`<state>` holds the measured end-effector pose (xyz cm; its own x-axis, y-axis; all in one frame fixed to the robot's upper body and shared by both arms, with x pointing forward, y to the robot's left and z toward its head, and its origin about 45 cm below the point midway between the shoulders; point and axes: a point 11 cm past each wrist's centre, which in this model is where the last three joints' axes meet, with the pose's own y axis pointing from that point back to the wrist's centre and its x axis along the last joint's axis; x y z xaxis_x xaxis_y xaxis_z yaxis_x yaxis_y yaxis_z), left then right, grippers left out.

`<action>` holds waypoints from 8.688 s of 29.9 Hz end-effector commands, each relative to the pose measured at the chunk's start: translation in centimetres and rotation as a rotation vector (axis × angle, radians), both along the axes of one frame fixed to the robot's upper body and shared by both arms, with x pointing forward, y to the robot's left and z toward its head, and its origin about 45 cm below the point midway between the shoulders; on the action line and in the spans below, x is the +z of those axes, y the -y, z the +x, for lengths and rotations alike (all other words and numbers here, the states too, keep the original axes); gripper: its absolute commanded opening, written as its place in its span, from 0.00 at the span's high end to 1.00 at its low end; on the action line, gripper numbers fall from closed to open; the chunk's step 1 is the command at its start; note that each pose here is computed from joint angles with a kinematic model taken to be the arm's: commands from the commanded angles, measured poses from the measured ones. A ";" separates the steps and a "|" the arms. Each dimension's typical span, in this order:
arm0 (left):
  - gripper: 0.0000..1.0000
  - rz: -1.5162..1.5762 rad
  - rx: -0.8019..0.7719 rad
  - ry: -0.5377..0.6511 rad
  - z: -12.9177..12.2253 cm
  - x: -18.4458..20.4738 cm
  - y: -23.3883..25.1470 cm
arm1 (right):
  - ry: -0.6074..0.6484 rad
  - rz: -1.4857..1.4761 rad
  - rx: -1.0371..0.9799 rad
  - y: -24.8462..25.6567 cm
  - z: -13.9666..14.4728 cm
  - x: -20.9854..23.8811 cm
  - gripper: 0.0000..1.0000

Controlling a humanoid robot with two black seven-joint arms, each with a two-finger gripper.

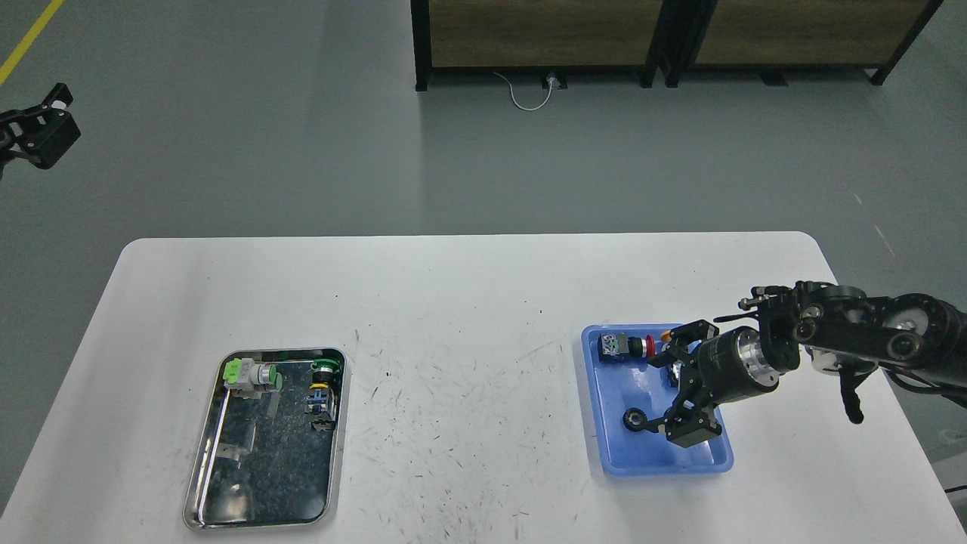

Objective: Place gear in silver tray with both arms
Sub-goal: 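Lower the right gripper and grasp a black gear in the blue tray, then lift the gear and carry it toward the silver tray, releasing it on the table, then retract the right gripper and bring the left gripper forward, then grasp the black gear on the table with the left gripper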

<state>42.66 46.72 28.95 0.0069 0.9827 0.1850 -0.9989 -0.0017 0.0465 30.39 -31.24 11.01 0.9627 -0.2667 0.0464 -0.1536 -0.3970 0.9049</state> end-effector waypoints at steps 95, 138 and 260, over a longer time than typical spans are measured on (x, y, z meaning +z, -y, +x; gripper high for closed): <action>0.00 0.032 0.073 -0.017 -0.7 -1.4 -1.1 | 0.003 0.225 0.277 -21.3 1.3 -0.7 0.69; 0.00 -0.029 -0.150 -0.003 -1.4 -1.5 0.8 | 0.360 0.291 -0.333 -3.2 14.1 10.0 0.14; 0.50 0.270 -1.070 -0.535 -20.1 -26.9 27.7 | 0.689 0.367 -0.836 12.5 16.5 19.1 0.01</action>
